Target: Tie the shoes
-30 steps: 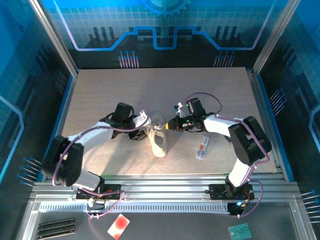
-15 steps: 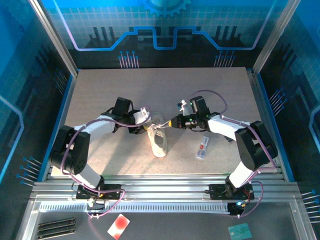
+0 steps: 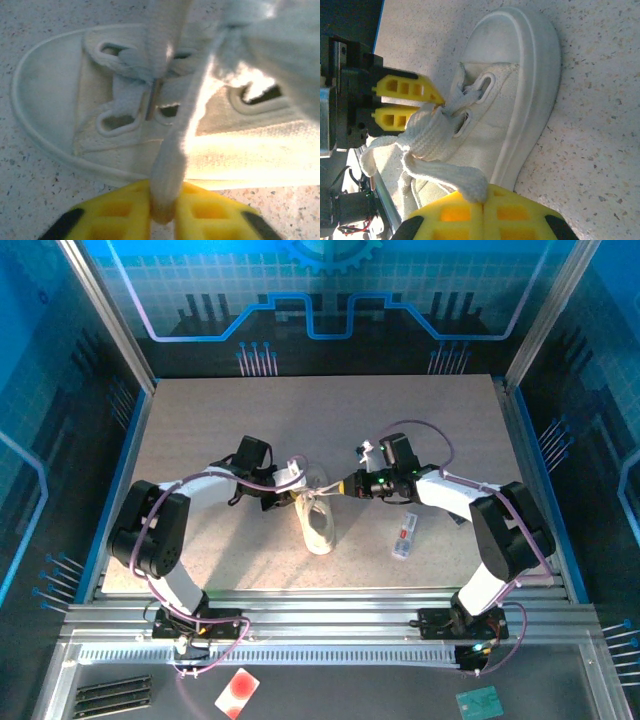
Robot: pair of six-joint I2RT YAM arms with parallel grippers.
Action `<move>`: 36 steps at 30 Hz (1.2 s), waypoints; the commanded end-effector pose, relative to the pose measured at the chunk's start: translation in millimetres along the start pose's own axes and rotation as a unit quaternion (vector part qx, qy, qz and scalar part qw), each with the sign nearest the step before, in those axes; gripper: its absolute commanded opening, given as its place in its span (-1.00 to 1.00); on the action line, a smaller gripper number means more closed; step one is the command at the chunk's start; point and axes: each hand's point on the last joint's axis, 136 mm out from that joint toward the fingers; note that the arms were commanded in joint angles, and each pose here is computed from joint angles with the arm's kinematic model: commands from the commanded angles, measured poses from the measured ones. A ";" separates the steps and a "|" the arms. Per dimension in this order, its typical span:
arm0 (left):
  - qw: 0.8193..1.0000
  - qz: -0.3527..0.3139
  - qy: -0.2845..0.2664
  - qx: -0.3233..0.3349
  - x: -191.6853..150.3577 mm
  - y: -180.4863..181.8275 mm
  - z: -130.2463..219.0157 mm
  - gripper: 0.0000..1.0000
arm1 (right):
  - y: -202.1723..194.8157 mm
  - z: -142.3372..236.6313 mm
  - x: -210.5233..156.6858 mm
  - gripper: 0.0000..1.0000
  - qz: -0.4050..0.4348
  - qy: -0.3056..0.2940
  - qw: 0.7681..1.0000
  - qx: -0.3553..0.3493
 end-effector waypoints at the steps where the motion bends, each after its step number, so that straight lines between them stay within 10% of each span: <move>1: 1.000 0.004 0.005 -0.021 0.4 -9.6 1.5 -1.00 | -2.6 7.5 -1.0 -1.00 0.011 -0.005 1.000 -0.014; 26: 0.996 0.051 0.068 0.010 -40.2 -21.5 19.8 -1.00 | -11.1 -3.4 -41.3 -1.00 0.025 0.045 0.998 -0.024; 30: 0.997 0.048 0.022 0.047 -22.7 -11.4 28.7 -0.09 | 3.8 11.6 -20.6 -0.41 0.053 0.026 0.998 -0.023; 36: 0.991 0.065 -0.061 0.099 3.9 3.3 66.6 0.18 | 16.5 46.6 11.0 -0.19 0.093 0.001 0.995 -0.044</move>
Point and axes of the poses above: each hand's point on the last joint's axis, 136 mm out from that joint toward the fingers, its own z axis back along the fingers, its own y axis along the line the jaws close on, x = y × z, and after that the axes turned 12 degrees about z, right-handed
